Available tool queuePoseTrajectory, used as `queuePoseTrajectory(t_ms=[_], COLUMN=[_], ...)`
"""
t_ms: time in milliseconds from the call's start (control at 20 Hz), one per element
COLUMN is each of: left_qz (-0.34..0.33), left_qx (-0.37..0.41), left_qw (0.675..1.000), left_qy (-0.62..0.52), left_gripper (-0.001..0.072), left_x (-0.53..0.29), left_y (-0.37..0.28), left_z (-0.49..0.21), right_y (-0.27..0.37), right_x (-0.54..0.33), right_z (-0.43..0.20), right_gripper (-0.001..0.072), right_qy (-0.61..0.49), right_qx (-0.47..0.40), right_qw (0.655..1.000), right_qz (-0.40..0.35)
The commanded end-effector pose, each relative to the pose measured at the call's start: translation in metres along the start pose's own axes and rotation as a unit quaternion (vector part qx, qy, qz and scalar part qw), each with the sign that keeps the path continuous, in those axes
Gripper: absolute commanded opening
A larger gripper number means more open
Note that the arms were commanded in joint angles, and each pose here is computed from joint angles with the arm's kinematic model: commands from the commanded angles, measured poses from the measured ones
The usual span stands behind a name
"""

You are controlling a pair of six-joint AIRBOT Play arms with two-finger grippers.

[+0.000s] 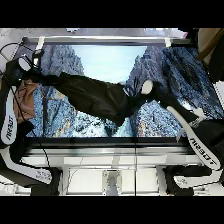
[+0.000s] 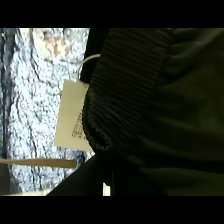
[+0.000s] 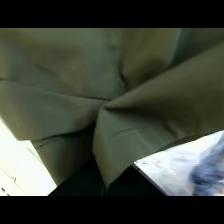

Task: Fold the clothes and pants, and hang the long-sleeved shirts on hangers.

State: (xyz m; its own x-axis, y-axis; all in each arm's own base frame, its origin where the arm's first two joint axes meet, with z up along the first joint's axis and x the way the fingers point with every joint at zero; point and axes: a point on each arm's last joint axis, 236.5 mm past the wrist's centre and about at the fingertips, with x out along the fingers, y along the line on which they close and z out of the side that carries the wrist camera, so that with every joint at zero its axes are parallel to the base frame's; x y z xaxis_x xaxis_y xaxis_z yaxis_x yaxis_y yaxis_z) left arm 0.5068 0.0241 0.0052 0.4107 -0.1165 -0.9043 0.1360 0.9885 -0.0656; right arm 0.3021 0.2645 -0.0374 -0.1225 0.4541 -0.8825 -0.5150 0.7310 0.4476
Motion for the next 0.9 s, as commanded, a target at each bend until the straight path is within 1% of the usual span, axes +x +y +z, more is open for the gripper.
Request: queuePoseTrajectory(t_ms=[0,50,100,150,200,250,300,400,500,600,650,750,850], left_qz=[0.011,0.009,0.005,0.003,0.005,0.007,0.011,0.019,0.029,0.038,0.042,0.051,0.058], left_qx=[0.011,0.013,0.014,0.014,0.016,0.018,0.015,0.014,0.018,0.025,0.029,0.037,0.043], left_qw=[0.999,0.999,0.999,0.999,0.999,1.0,1.0,0.999,0.995,0.989,0.984,0.974,0.964], left_qy=[0.035,0.042,0.044,0.04,0.03,0.015,-0.001,-0.044,-0.095,-0.143,-0.168,-0.216,-0.256], left_gripper=[0.0023,0.0024,0.0026,0.009,0.0304,0.0565,0.0616,0.0616,0.0616,0.0616,0.0615,0.0615,0.0614], left_x=[0.024,0.033,0.039,0.041,0.038,0.031,0.018,-0.018,-0.068,-0.123,-0.152,-0.207,-0.253], left_y=[0.006,0.003,-0.001,-0.004,-0.007,-0.009,-0.009,-0.009,-0.011,-0.018,-0.022,-0.03,-0.038], left_z=[-0.015,-0.018,-0.019,-0.016,-0.01,-0.001,0.008,0.031,0.051,0.061,0.064,0.066,0.063], right_y=[0.006,0.008,0.01,0.014,0.018,0.024,0.032,0.038,0.031,0.017,0.01,0.002,-0.013], right_x=[0.044,0.046,0.045,0.04,0.032,0.018,0.001,-0.041,-0.092,-0.148,-0.179,-0.231,-0.262], right_z=[-0.017,-0.014,-0.01,-0.006,-0.004,-0.006,-0.012,-0.026,-0.044,-0.062,-0.067,-0.064,-0.06], right_gripper=[0.0003,0.0004,0.0021,0.0085,0.0212,0.0296,0.031,0.0309,0.0307,0.0308,0.0308,0.0309,0.032], right_qy=[-0.01,-0.017,-0.022,-0.026,-0.026,-0.017,-0.003,0.01,-0.002,-0.054,-0.104,-0.247,-0.399], right_qx=[0.037,0.035,0.041,0.046,0.042,0.031,0.018,0.002,-0.009,0.004,0.022,0.059,0.112], right_qw=[0.999,0.999,0.999,0.999,0.999,0.999,1.0,1.0,0.997,0.985,0.974,0.94,0.883], right_qz=[-0.001,-0.002,0.0,0.003,0.007,0.01,0.012,-0.014,-0.082,-0.162,-0.198,-0.229,-0.22])
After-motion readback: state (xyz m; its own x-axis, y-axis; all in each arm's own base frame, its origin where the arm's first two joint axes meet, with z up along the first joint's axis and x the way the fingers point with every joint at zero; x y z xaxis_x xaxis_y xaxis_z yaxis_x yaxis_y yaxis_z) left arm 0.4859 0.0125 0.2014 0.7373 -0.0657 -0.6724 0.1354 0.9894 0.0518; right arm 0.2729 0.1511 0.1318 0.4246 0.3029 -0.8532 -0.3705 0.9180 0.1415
